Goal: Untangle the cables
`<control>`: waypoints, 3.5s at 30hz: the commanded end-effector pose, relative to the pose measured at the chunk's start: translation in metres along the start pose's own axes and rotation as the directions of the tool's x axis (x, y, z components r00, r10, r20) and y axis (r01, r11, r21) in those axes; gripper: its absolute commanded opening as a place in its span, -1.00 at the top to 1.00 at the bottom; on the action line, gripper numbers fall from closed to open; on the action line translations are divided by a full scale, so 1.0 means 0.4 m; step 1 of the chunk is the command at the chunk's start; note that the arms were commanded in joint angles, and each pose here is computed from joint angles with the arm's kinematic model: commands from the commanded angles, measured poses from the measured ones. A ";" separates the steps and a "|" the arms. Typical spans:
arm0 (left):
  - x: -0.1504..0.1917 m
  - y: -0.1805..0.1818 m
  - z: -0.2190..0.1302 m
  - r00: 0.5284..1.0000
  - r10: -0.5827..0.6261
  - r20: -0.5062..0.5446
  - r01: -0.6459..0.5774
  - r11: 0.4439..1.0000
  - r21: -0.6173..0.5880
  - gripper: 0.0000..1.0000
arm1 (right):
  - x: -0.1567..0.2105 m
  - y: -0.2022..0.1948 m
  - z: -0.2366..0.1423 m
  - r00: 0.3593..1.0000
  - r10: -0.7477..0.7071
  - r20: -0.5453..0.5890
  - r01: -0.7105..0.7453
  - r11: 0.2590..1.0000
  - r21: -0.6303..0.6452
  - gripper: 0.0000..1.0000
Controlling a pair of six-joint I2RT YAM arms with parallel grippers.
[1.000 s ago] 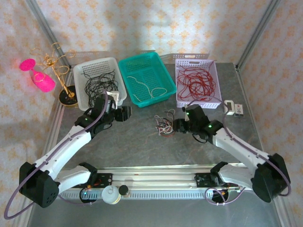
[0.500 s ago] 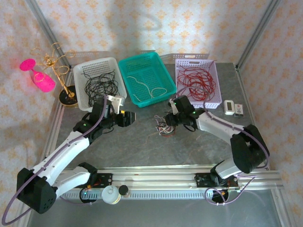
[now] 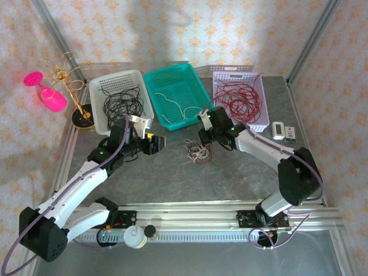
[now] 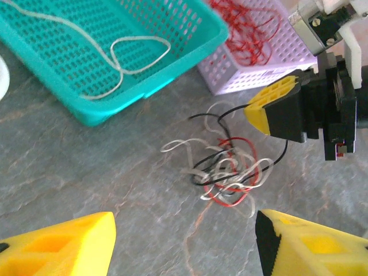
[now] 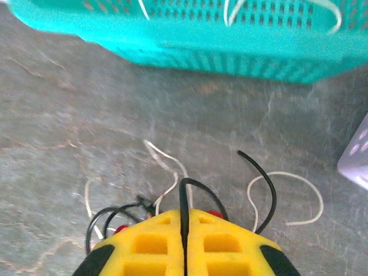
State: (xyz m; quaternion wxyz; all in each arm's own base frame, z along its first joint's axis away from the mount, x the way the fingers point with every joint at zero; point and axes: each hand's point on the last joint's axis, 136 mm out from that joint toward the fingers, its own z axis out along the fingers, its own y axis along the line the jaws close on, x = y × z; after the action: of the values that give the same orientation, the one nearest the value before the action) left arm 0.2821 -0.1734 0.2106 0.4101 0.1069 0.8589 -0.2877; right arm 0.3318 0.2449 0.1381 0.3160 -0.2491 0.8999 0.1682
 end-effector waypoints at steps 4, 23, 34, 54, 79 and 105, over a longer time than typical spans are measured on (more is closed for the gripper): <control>-0.040 -0.098 -0.015 0.991 -0.017 0.134 -0.007 0.984 0.176 -0.35 | -0.100 0.104 -0.129 0.988 -0.025 0.153 0.042 0.993 -0.113 0.90; 0.004 -0.279 0.018 0.926 0.077 0.370 -0.256 0.847 0.466 -0.39 | -0.237 0.243 -0.284 0.952 0.187 0.241 -0.066 0.898 -0.434 0.93; 0.013 -0.303 0.060 0.920 0.126 0.371 -0.300 0.837 0.458 -0.39 | -0.240 0.270 -0.264 0.949 0.232 0.215 -0.092 0.853 -0.514 0.98; 0.213 -0.070 0.159 0.939 -0.118 0.322 0.032 0.965 0.261 -0.31 | -0.304 0.276 -0.411 0.889 0.285 0.359 -0.056 0.845 -0.532 1.00; 0.040 -0.148 0.055 0.974 0.140 0.175 -0.159 0.982 0.099 -0.52 | -0.227 0.249 -0.357 0.924 0.034 0.380 0.194 0.815 -0.546 1.00; -0.091 -0.190 0.202 0.906 0.230 0.355 -0.305 0.937 0.172 -0.56 | -0.248 0.258 -0.396 0.899 0.054 0.435 0.224 0.798 -0.560 1.00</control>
State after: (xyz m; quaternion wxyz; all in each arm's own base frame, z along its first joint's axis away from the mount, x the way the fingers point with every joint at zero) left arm 0.3291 -0.2710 0.2104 0.5386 0.2073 0.7511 -0.3206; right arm 0.2688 0.2949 0.3117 0.3823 -0.3264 0.7221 0.4752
